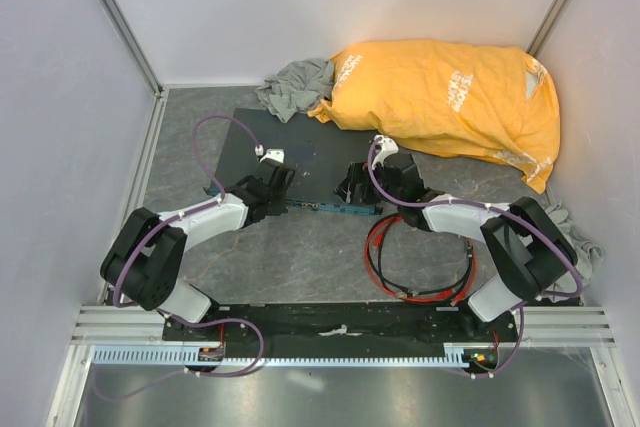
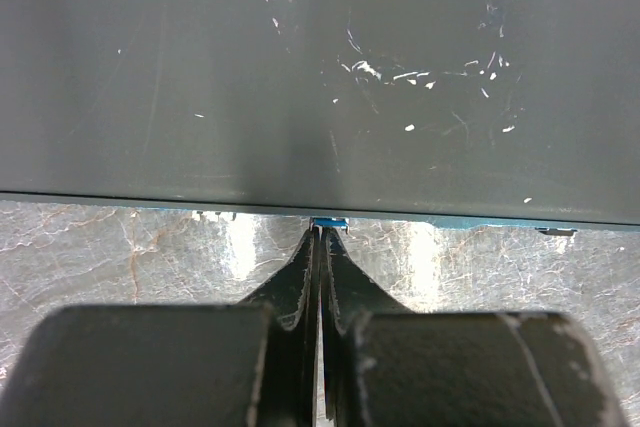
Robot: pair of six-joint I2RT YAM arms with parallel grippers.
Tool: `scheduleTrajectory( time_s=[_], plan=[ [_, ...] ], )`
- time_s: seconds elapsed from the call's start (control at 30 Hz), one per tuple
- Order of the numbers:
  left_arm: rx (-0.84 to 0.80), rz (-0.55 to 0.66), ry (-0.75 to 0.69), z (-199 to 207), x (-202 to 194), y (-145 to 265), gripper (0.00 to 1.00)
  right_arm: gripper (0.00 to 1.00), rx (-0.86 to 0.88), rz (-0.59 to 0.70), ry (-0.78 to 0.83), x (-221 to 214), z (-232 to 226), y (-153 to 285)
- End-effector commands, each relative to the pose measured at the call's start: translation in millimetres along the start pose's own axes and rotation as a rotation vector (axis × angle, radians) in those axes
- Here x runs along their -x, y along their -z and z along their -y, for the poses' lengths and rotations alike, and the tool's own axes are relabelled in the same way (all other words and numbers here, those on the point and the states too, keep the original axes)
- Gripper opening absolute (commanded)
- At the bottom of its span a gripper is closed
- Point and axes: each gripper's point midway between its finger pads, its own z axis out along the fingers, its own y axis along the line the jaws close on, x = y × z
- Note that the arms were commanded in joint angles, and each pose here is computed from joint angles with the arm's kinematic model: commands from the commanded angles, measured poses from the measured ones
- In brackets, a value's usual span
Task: Insert the plug into the switch port
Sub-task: Insert the plug into the switch port, then pick up the plug from the center of the board.
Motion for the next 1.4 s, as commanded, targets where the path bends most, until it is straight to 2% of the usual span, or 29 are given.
scheduleTrajectory(
  time_s=[0.0,0.27,0.4,0.5,0.57,0.6,0.7,0.73,0.8,0.83,0.93,0.97,1.03,1.07,1.2,1.23,1.37],
  plan=[
    [-0.038,0.308,0.094,14,85,7,0.02,0.98,0.002,-0.203,-0.084,-59,9,0],
    [-0.067,0.425,0.138,21,117,15,0.02,0.98,0.002,-0.272,-0.114,-80,13,5],
    [-0.07,0.411,0.133,21,112,12,0.06,0.98,-0.001,-0.274,-0.101,-78,12,6],
    [-0.078,0.384,0.135,18,99,18,0.13,0.98,-0.023,-0.226,-0.058,-60,12,12],
    [-0.077,0.365,0.14,12,84,24,0.22,0.98,-0.048,-0.152,-0.007,-37,12,21],
    [-0.087,0.384,0.149,8,87,40,0.24,0.98,-0.076,-0.146,0.008,-30,14,25],
    [-0.075,0.348,0.131,-6,65,56,0.42,0.98,-0.177,-0.09,0.065,-5,24,41],
    [-0.092,0.371,0.129,-8,68,72,0.5,0.98,-0.197,-0.064,0.071,2,26,44],
    [-0.094,0.371,0.094,-14,63,88,0.58,0.98,-0.28,-0.041,0.076,10,38,59],
    [-0.109,0.38,0.103,-18,62,105,0.65,0.98,-0.313,-0.028,0.07,14,46,65],
    [-0.24,0.395,0.115,-5,61,139,0.74,0.98,-0.445,-0.028,0.039,21,75,86],
    [-0.276,0.454,0.128,-6,69,160,0.77,0.98,-0.493,-0.055,0.02,18,85,94],
    [-0.285,0.482,0.103,-13,71,182,0.85,0.98,-0.597,-0.053,-0.037,21,113,110],
    [-0.312,0.526,0.101,-14,76,201,0.88,0.98,-0.635,-0.059,-0.057,21,123,116],
    [-0.335,0.533,-0.039,-20,70,231,0.94,0.98,-0.811,-0.073,-0.195,18,162,148],
    [-0.324,0.538,-0.105,-23,68,233,0.95,0.98,-0.861,-0.051,-0.25,20,174,155],
    [-0.262,0.52,-0.181,-35,53,219,0.94,0.97,-1.005,-0.022,-0.395,17,207,179]
  ],
)
